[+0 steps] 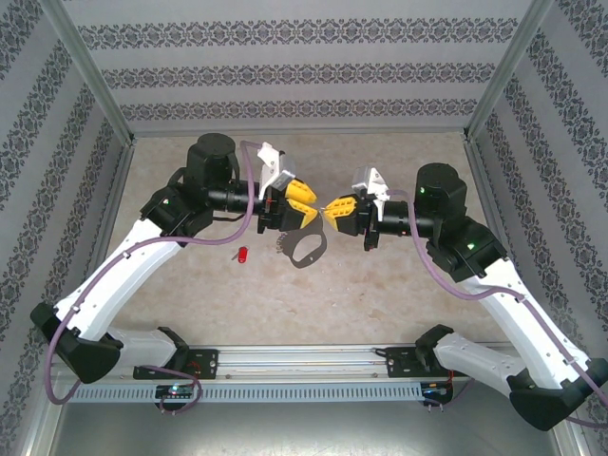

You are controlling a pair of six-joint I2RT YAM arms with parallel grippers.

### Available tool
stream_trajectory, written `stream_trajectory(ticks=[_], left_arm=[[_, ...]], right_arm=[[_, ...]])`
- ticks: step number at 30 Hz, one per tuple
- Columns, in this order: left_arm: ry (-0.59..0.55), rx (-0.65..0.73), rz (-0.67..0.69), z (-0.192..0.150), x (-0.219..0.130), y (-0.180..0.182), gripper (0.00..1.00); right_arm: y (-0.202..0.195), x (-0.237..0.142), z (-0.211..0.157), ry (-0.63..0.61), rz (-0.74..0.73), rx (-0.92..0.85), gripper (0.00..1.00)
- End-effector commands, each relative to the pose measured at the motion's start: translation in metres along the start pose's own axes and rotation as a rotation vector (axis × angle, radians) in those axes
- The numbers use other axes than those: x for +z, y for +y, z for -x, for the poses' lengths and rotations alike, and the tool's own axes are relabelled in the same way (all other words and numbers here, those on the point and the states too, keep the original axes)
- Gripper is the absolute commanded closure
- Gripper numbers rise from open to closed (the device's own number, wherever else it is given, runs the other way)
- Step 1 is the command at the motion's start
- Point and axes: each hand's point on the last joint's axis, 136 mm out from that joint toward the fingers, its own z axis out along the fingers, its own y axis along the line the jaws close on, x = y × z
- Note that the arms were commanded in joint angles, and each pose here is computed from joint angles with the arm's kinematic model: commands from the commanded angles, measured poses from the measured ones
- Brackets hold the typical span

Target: Put the keys on the keyring

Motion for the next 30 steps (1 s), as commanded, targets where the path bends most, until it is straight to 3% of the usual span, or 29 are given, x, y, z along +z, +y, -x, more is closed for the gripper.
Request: stream_trajectory(ticks=[1, 11, 16, 24, 27, 30], left_arm=[[-0.004, 0.069, -0.016, 0.009, 0.002, -0.007, 0.66], [0.034, 0.064, -0.024, -0.002, 0.003, -0.009, 0.85], [0.043, 0.062, -0.020, -0.006, 0.003, -0.009, 1.00], [0.005, 0.070, 0.017, -0.001, -0.001, -0.006, 1.00], [-0.031, 0.068, 0.010, 0.008, -0.001, -0.007, 1.00], [-0.053, 0.067, -0.008, 0.014, -0.001, -0.010, 1.00]], right_arm=[[0.010, -0.001, 0.019, -0.045, 0.038, -0.058, 1.00], [0.010, 0.000, 0.021, -0.051, 0.033, -0.059, 1.00], [0.010, 0.000, 0.021, -0.053, 0.034, -0.059, 1.00], [0.010, -0.003, 0.022, -0.051, 0.020, -0.056, 1.00], [0.010, -0.007, 0.020, -0.053, -0.007, -0.048, 0.80], [0.011, -0.012, 0.018, -0.057, -0.027, -0.031, 0.69]])
